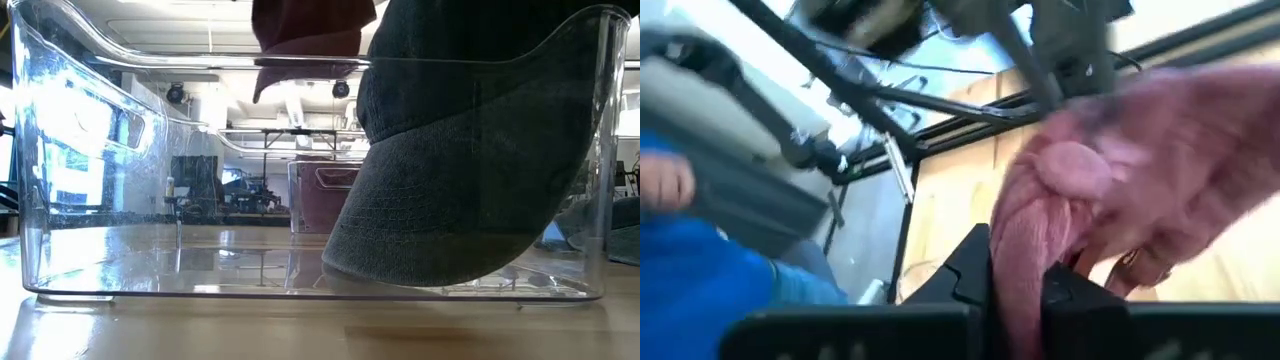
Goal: Pick & Place hat
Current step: Put the red cap into the top transparent bin
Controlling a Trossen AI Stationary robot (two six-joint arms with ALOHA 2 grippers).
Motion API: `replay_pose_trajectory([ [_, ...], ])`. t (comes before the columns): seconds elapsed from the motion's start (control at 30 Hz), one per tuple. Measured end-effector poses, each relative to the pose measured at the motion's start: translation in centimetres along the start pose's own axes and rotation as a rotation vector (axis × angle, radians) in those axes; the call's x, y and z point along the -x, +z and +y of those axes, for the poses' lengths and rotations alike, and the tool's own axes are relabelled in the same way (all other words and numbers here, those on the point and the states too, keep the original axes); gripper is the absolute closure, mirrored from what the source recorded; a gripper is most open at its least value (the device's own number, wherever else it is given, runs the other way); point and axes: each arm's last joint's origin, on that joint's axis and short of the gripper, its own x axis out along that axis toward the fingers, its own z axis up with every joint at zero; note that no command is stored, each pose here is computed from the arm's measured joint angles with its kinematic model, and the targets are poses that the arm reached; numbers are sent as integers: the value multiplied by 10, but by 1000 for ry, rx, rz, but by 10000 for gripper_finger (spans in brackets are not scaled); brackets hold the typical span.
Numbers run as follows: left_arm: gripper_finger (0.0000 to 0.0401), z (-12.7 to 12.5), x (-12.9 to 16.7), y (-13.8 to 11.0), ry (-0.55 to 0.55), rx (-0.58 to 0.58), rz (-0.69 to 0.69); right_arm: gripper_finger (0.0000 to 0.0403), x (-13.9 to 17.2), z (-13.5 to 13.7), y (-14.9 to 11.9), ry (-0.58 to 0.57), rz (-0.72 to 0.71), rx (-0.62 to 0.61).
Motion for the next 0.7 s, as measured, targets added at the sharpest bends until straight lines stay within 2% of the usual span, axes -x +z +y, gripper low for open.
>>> replay_pose_trajectory([
  [0.1, 272, 8, 23, 5, 39, -3, 38, 382, 0, 6, -2, 56, 23, 81],
  [0.17, 228, 13, 31, 4, 33, 2, 91, 392, 2, 12, -3, 108, 33, 190],
  [0.27, 171, 13, 31, 4, -75, -24, 86, 396, 10, 20, -4, 178, 25, 382],
  [0.37, 134, 12, 29, 10, -159, -65, 21, 391, 13, 24, -5, 239, 22, 442],
  [0.57, 125, 4, -5, 17, -201, -97, -6, 396, 15, 26, -5, 242, 19, 449],
  [0.7, 142, -2, -24, 14, -326, -87, 38, 399, 17, 28, -5, 237, 15, 449],
])
